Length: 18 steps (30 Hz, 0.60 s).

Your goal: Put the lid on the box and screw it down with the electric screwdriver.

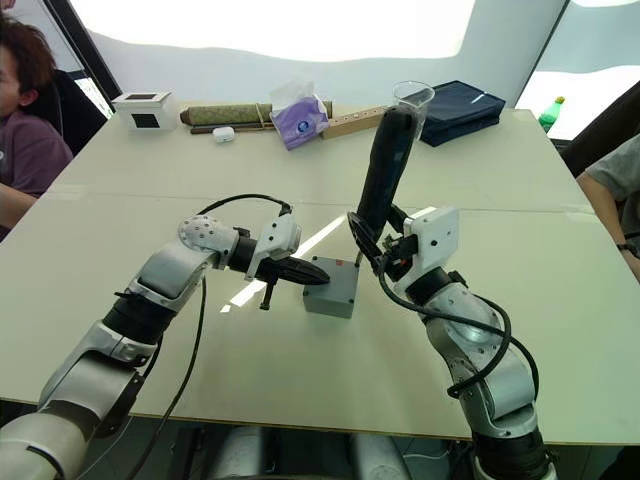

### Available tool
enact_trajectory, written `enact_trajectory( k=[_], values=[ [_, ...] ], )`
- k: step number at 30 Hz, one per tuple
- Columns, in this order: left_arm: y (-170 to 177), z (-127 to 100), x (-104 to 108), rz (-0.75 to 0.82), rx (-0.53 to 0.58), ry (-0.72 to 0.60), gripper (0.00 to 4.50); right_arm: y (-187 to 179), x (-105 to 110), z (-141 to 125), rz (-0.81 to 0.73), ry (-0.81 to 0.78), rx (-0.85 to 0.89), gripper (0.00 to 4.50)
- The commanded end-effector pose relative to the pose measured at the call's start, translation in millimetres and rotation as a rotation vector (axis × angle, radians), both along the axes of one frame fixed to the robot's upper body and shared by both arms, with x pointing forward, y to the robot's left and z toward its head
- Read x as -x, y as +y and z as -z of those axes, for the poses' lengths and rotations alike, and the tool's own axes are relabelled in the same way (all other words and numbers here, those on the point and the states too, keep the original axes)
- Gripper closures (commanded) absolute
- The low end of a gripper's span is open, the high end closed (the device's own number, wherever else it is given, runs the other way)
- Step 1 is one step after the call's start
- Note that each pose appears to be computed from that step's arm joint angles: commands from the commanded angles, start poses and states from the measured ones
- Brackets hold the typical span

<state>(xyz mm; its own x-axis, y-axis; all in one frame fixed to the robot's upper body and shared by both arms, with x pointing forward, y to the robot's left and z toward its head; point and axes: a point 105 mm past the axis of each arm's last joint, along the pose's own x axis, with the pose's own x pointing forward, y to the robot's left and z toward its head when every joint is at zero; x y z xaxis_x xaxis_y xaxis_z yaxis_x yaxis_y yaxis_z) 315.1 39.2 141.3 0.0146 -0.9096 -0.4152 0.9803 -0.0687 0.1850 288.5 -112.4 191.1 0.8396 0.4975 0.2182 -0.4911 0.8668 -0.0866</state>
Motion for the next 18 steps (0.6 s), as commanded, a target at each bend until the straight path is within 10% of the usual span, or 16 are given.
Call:
enact_trajectory(
  k=[1,18],
  values=[
    [0.3,9.5,1.6,-0.005,-0.018,0.017,4.5,-4.7,-6.7,41.6,0.045,0.161,0.057,2.39],
    [0.5,19.2,5.6,-0.008,-0.024,0.031,4.5,3.4,0.1,61.9,0.004,0.192,0.1,2.39]
  ],
)
